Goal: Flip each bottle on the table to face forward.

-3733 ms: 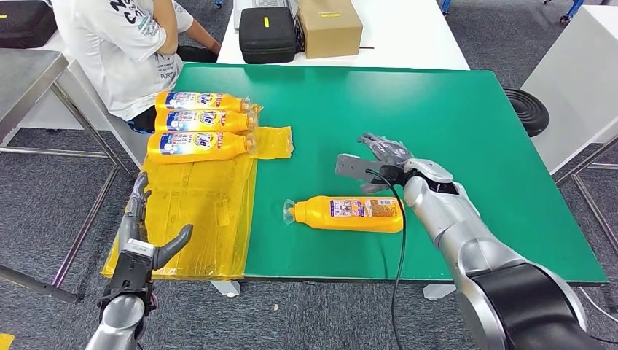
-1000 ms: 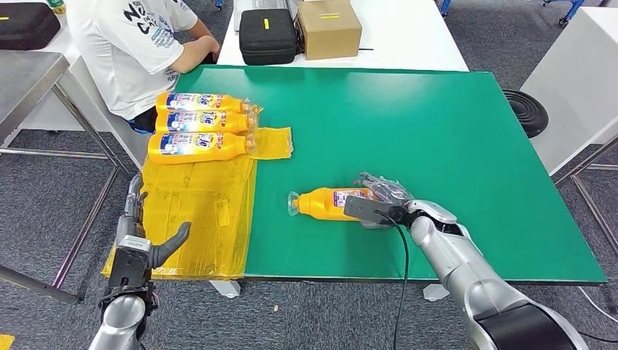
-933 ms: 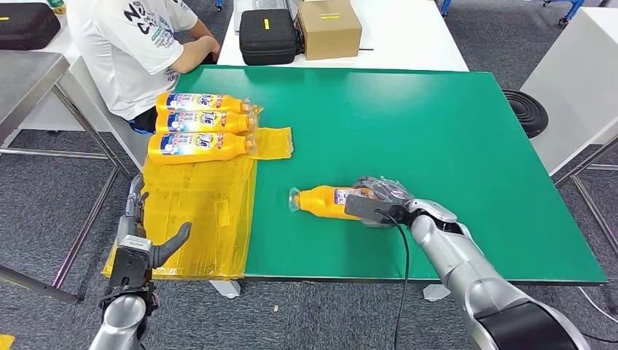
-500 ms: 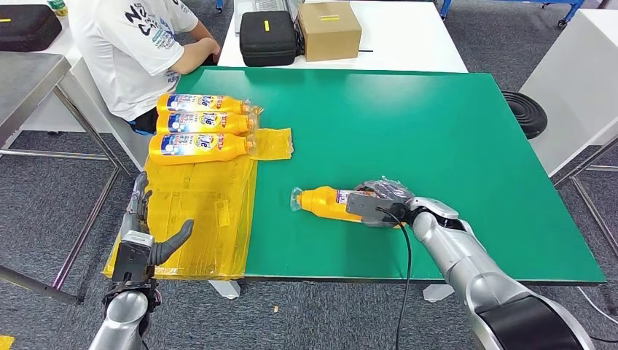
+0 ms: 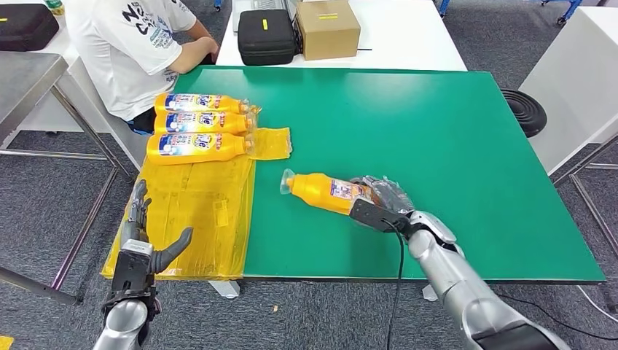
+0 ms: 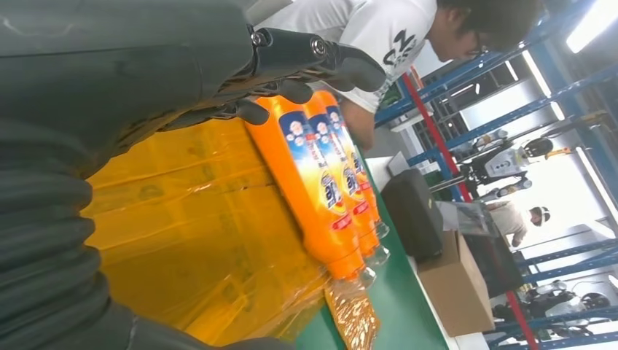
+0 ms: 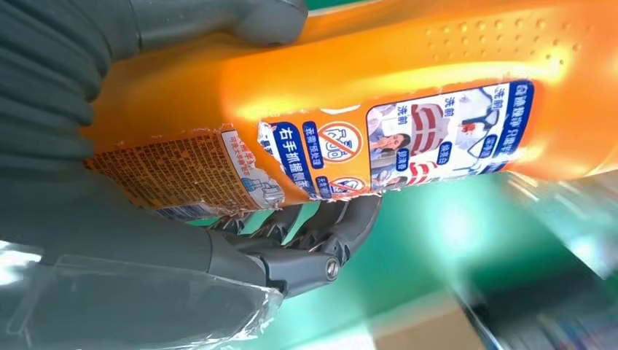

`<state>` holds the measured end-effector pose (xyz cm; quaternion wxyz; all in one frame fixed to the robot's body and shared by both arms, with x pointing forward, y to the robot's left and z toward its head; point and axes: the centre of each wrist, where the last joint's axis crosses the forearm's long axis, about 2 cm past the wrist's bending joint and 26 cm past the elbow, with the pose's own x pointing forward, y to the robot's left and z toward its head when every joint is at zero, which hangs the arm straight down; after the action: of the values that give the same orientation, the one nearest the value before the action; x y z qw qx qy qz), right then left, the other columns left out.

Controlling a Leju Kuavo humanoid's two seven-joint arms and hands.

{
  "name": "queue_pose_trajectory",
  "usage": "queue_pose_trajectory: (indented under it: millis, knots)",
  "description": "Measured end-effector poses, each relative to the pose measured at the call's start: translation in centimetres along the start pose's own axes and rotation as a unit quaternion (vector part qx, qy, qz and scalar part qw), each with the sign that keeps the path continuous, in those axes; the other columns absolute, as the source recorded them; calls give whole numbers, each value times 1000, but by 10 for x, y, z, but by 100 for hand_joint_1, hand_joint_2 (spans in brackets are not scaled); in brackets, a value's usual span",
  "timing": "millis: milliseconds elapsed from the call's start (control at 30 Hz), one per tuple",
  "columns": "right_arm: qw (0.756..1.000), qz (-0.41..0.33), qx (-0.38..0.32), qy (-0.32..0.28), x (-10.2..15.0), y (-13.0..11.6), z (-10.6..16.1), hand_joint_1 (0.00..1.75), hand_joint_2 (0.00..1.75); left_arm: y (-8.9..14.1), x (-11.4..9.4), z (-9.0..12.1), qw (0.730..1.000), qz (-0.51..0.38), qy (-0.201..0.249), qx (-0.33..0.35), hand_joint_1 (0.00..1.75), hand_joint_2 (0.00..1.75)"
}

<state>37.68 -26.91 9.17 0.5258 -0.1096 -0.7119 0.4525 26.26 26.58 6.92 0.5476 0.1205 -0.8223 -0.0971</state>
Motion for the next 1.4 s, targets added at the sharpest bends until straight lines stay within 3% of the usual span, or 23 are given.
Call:
queue_pose_trajectory:
  millis: [200,400,500,667,800,1100,1400]
  knots:
    - [987,-42,-130,-85,45,10,2,175,175,0,3,4,1000,19,3,2,0,175]
    - [971,-82,-189,-121,66,8,7,175,175,0,6,1,998,65,9,-2,0,175]
    - [964,-108,-202,-136,70,11,8,175,175,-2,8,0,990,142,19,-15,0,175]
    - [955,-139,-207,-158,76,28,6,175,175,-9,12,-6,958,282,18,-54,0,175]
    - [955,-161,-194,-155,83,51,-1,175,175,-19,16,-23,935,344,2,-86,0,175]
    - [952,-226,-144,-146,107,98,-20,175,175,-58,36,-60,914,368,-22,-167,0,175]
    - [953,-241,-115,-145,119,112,-29,175,175,-73,44,-72,908,369,-26,-195,0,175]
